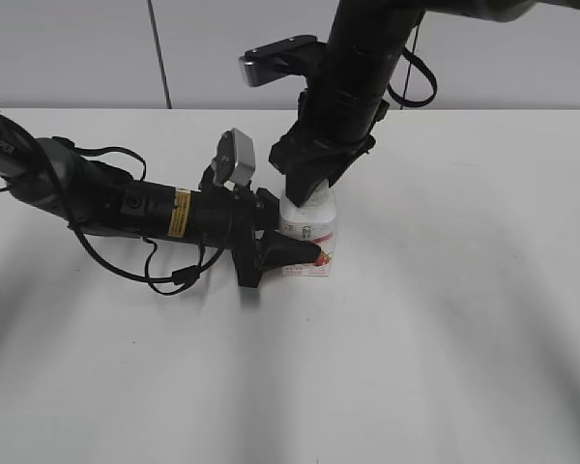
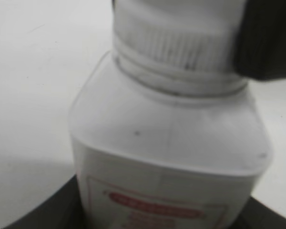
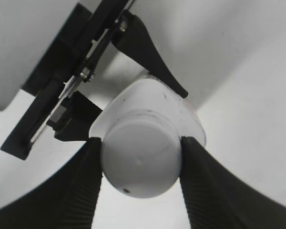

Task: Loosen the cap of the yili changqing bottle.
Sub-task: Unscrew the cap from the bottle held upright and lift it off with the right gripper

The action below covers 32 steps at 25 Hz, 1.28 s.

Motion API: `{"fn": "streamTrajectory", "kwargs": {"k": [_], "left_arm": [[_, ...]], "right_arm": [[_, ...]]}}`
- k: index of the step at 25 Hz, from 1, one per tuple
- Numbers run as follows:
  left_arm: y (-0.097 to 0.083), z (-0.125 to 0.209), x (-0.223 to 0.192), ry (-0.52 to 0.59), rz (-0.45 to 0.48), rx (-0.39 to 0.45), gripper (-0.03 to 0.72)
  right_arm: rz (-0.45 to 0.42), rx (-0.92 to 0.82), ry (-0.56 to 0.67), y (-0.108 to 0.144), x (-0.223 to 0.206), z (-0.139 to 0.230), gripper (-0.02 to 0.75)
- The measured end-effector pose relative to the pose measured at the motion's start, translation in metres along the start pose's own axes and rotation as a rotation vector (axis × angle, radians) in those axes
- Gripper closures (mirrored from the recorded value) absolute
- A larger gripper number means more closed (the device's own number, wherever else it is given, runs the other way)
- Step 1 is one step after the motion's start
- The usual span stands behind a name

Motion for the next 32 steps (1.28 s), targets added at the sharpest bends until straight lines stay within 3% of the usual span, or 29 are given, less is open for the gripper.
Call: {"fn": "streamTrajectory", "kwargs": {"k": [8,32], "left_arm": [[-0.0002,0.0000,0.0000,0.000,0.001,-0.006,0.312],[-0.0040,-0.0014,0.0001,-0.013,0.025,-0.013,0.312]], "right_arm": [[0.000,0.312,0.001,-0.0003,0.0004,0.0002,0.342],[0.000,0.908,-0.008,0.0001,0.0004,-0.0011,0.342]]}}
Point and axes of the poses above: a point on each arm's last joint axis where the gripper is mounted, x pointing back along that axis away from the gripper, y along the wrist's bending axis when the last joint is at zero, z = x × y, the point moved 7 cm from there along -x, pointing out along that axis toward the gripper, and after that the axes turned 6 degrees about -x, right-handed, at the moved point
